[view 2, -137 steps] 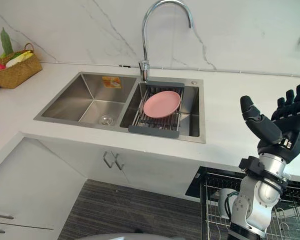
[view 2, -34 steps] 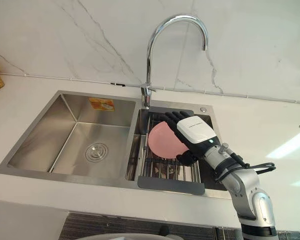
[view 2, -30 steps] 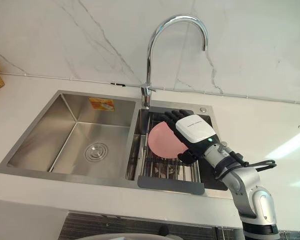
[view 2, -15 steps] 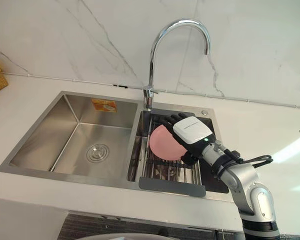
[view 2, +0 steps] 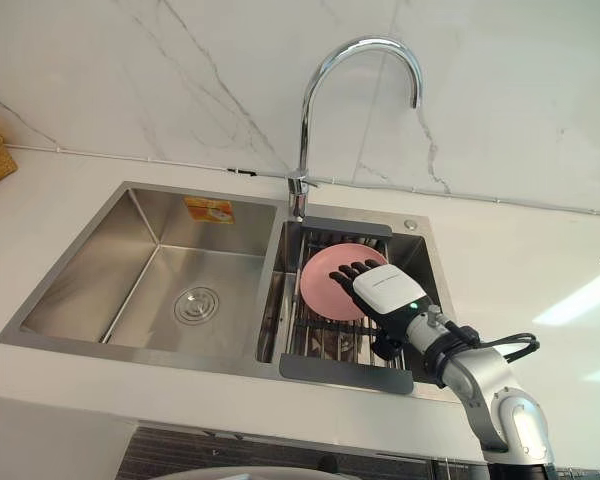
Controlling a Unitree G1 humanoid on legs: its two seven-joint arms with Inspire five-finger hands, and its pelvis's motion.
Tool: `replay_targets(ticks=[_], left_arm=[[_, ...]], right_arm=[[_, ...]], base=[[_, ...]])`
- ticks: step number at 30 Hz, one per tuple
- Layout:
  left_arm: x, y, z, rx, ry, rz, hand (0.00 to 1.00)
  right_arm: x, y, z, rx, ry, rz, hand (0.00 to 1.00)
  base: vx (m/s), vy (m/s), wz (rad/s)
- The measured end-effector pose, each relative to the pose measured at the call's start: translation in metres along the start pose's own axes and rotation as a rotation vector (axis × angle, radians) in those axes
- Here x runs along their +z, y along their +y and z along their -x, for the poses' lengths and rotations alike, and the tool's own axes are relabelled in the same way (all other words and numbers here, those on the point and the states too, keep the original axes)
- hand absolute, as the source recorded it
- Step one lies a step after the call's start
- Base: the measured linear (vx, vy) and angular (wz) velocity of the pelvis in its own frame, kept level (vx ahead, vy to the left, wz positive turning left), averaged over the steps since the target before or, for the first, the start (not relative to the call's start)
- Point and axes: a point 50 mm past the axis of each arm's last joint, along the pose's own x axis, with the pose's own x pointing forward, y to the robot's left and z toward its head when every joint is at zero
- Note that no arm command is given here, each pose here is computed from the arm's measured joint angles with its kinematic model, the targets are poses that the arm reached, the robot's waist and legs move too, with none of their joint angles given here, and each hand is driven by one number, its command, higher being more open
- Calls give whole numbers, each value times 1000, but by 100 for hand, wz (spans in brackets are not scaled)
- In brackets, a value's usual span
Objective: Walk over to the sink, pick up the cup, carry it to the dishwasher, place the cup inside the dishwasher, then close the dishwasher door
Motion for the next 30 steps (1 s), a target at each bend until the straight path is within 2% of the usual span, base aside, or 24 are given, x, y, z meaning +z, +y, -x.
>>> replay_targets(ticks=[17,30], left_arm=[[1,-2,-1,-2,-2,-1,100],[2,-5,-1,1,-8,-9,100]], right_arm=[[3,14,-5,-169,27,33,100],[10,23,-11,-235,6,71,100]], base=[[-28,6,3],[-11,3,0]])
